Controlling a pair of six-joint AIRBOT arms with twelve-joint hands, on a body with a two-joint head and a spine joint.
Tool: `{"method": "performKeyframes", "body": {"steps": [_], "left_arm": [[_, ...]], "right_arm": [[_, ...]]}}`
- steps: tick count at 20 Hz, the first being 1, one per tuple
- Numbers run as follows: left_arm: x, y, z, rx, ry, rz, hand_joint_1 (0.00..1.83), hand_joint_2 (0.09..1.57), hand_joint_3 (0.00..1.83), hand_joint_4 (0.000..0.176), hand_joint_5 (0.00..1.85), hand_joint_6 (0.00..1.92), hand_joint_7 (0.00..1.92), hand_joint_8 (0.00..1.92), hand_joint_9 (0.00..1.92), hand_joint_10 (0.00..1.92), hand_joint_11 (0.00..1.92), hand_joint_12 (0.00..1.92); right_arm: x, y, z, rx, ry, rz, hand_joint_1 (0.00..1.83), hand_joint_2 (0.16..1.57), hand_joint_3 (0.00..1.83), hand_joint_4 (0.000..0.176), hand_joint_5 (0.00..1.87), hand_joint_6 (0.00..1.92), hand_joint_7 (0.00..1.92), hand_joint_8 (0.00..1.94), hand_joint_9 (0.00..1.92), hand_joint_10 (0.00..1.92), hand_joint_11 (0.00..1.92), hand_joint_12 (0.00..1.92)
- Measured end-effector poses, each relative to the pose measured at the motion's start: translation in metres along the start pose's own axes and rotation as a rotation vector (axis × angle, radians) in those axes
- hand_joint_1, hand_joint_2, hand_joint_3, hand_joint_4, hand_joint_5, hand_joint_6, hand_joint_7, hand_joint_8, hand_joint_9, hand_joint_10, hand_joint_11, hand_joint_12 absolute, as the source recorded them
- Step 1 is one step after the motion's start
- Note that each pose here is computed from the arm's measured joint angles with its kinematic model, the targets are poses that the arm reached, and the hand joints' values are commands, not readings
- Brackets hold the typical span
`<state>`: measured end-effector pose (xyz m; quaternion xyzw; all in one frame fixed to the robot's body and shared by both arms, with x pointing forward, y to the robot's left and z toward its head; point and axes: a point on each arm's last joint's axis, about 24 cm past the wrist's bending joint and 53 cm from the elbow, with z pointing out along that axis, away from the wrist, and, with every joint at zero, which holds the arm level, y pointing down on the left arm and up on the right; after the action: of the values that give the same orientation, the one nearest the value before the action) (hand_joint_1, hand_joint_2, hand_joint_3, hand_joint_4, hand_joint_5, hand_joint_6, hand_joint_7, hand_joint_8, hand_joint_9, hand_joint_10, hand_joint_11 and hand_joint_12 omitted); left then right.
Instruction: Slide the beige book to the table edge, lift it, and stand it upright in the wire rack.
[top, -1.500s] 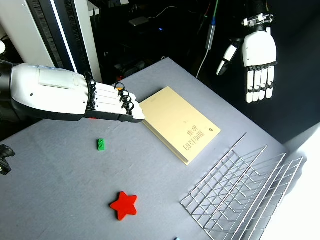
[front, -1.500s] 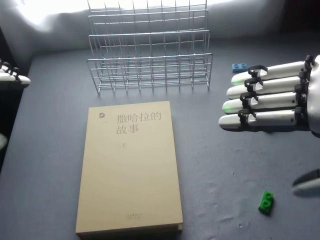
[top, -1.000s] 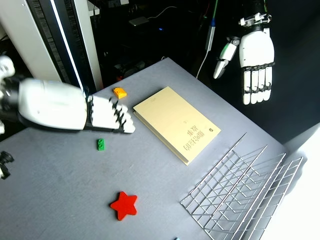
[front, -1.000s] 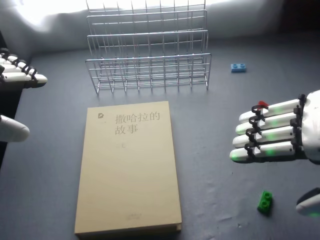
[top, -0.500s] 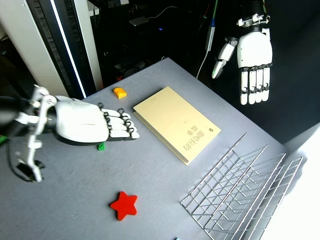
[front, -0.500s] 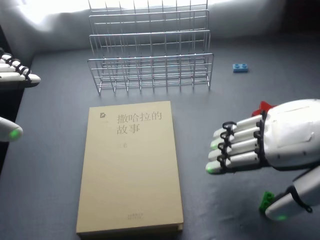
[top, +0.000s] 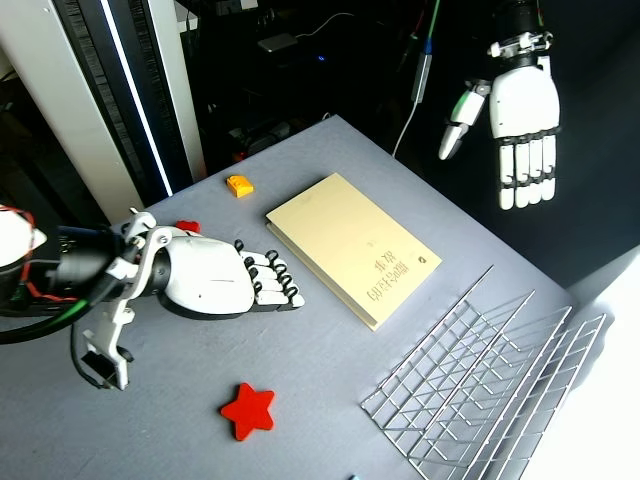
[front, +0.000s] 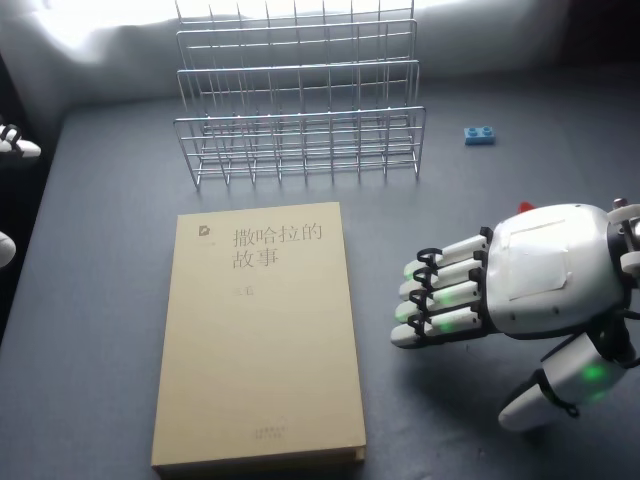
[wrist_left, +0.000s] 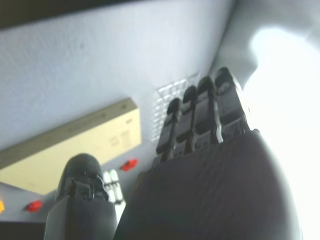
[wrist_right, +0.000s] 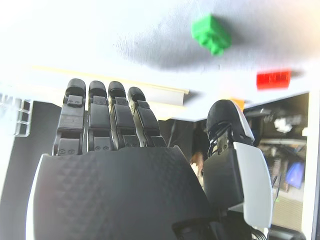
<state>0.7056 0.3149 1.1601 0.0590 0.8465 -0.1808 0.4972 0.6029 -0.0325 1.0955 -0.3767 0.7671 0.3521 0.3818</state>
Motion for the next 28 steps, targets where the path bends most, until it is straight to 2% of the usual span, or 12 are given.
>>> {"method": "performKeyframes", "body": {"steps": [5, 9, 12, 16, 23, 28], "left_arm": [[0.012, -0.002, 0.007, 0.007, 0.037, -0.01, 0.0, 1.12, 0.0, 0.0, 0.0, 0.0, 0.0, 0.0, 0.0, 0.0, 0.0, 0.0], [0.021, 0.006, 0.007, -0.007, 0.064, -0.004, 0.0, 1.11, 0.0, 0.0, 0.0, 0.0, 0.0, 0.0, 0.0, 0.0, 0.0, 0.0], [0.023, 0.018, 0.013, -0.035, 0.071, -0.013, 0.0, 1.11, 0.0, 0.0, 0.0, 0.0, 0.0, 0.0, 0.0, 0.0, 0.0, 0.0], [0.021, 0.023, 0.014, -0.045, 0.065, -0.032, 0.0, 1.11, 0.0, 0.0, 0.0, 0.0, 0.0, 0.0, 0.0, 0.0, 0.0, 0.0], [0.021, 0.029, 0.013, -0.06, 0.07, -0.035, 0.0, 1.12, 0.0, 0.0, 0.0, 0.0, 0.0, 0.0, 0.0, 0.0, 0.01, 0.0], [0.024, 0.041, 0.014, -0.086, 0.078, -0.044, 0.0, 1.12, 0.0, 0.0, 0.0, 0.0, 0.0, 0.0, 0.0, 0.0, 0.0, 0.0]], "right_arm": [[0.0, -0.005, 0.012, 0.013, -0.001, -0.004, 0.0, 1.17, 0.0, 0.0, 0.0, 0.0, 0.0, 0.0, 0.0, 0.0, 0.0, 0.0], [0.003, -0.004, 0.02, 0.018, 0.003, -0.005, 0.0, 1.17, 0.0, 0.0, 0.0, 0.0, 0.0, 0.0, 0.0, 0.0, 0.0, 0.0], [0.001, -0.004, 0.026, 0.028, -0.005, 0.0, 0.0, 1.19, 0.0, 0.0, 0.0, 0.0, 0.0, 0.0, 0.0, 0.0, 0.0, 0.0], [0.0, 0.0, 0.035, 0.03, -0.01, 0.021, 0.0, 1.17, 0.0, 0.0, 0.0, 0.0, 0.0, 0.0, 0.0, 0.0, 0.0, 0.0], [-0.003, 0.001, 0.049, 0.028, -0.018, 0.03, 0.0, 1.18, 0.0, 0.0, 0.0, 0.0, 0.0, 0.0, 0.0, 0.0, 0.0, 0.0], [-0.009, 0.003, 0.063, 0.011, -0.025, 0.032, 0.0, 1.17, 0.0, 0.0, 0.0, 0.0, 0.0, 0.0, 0.0, 0.0, 0.0, 0.0]]}}
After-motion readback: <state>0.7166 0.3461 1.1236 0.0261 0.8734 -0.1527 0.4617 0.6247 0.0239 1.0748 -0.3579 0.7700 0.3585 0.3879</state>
